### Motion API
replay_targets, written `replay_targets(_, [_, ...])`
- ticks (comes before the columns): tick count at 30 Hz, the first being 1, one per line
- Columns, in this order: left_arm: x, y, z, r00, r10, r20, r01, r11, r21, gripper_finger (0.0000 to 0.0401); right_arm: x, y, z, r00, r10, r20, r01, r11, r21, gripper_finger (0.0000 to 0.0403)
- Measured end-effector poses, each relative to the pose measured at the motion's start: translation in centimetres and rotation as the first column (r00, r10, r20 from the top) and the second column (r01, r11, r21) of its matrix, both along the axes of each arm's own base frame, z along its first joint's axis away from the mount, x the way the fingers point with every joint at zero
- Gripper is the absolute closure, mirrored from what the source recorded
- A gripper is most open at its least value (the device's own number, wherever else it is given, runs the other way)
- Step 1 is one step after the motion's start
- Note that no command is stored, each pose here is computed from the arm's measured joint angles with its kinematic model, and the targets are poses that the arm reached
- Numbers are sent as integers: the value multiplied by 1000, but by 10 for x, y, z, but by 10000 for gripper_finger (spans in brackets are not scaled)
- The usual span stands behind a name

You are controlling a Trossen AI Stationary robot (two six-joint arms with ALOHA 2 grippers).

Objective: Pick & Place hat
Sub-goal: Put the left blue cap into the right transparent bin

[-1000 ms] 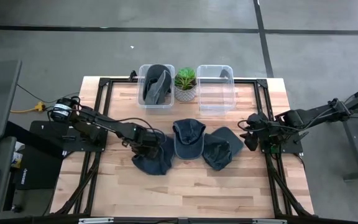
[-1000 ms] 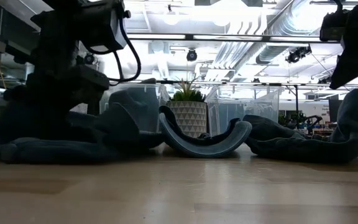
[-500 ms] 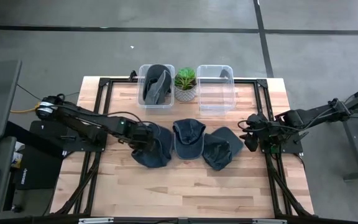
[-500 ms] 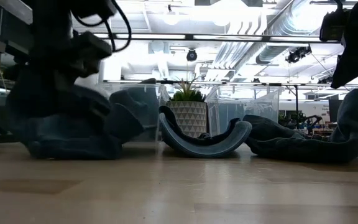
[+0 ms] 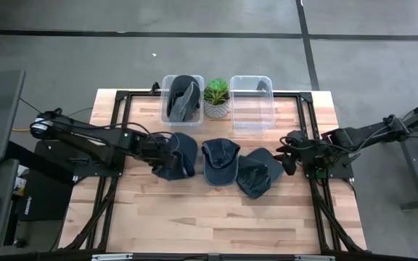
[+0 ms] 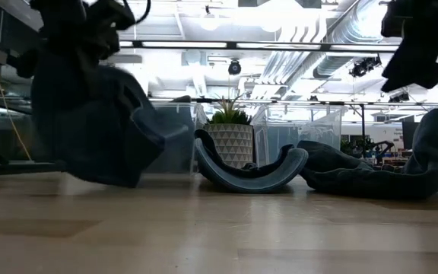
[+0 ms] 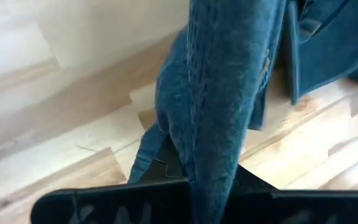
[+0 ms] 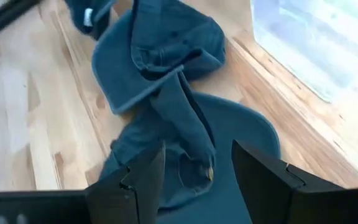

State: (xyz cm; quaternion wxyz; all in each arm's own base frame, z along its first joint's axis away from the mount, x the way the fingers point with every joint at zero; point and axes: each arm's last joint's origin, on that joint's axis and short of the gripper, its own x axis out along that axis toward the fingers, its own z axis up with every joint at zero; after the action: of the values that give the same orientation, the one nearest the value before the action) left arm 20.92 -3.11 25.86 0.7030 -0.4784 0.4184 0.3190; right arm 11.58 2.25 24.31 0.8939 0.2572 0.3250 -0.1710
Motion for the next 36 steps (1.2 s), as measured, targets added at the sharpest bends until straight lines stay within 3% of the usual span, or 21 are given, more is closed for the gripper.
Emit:
replay_targets(5, [2, 1, 17, 999, -35, 40, 32, 998, 63, 401, 17, -5, 11, 988, -24, 153, 21, 1000, 23, 221])
replay_targets(13, [9, 3, 33, 988, -95, 119, 72, 980, 184, 401, 60, -26, 28, 917, 28, 398, -35, 999, 11, 221])
replay_targets(20, [14, 3, 49, 972, -147, 184, 93, 958, 272, 401, 92, -45, 21, 882, 162, 442, -143, 987, -76, 190])
replay_targets(28, [18, 5, 62, 956, -174, 236, 77, 925, 373, 401, 125, -58, 7, 843, 163, 513, -137, 987, -89, 112])
replay_targets(36, [23, 5, 76, 929, -215, 301, 66, 897, 436, 401, 148, -62, 2, 763, 160, 626, -122, 987, -104, 96])
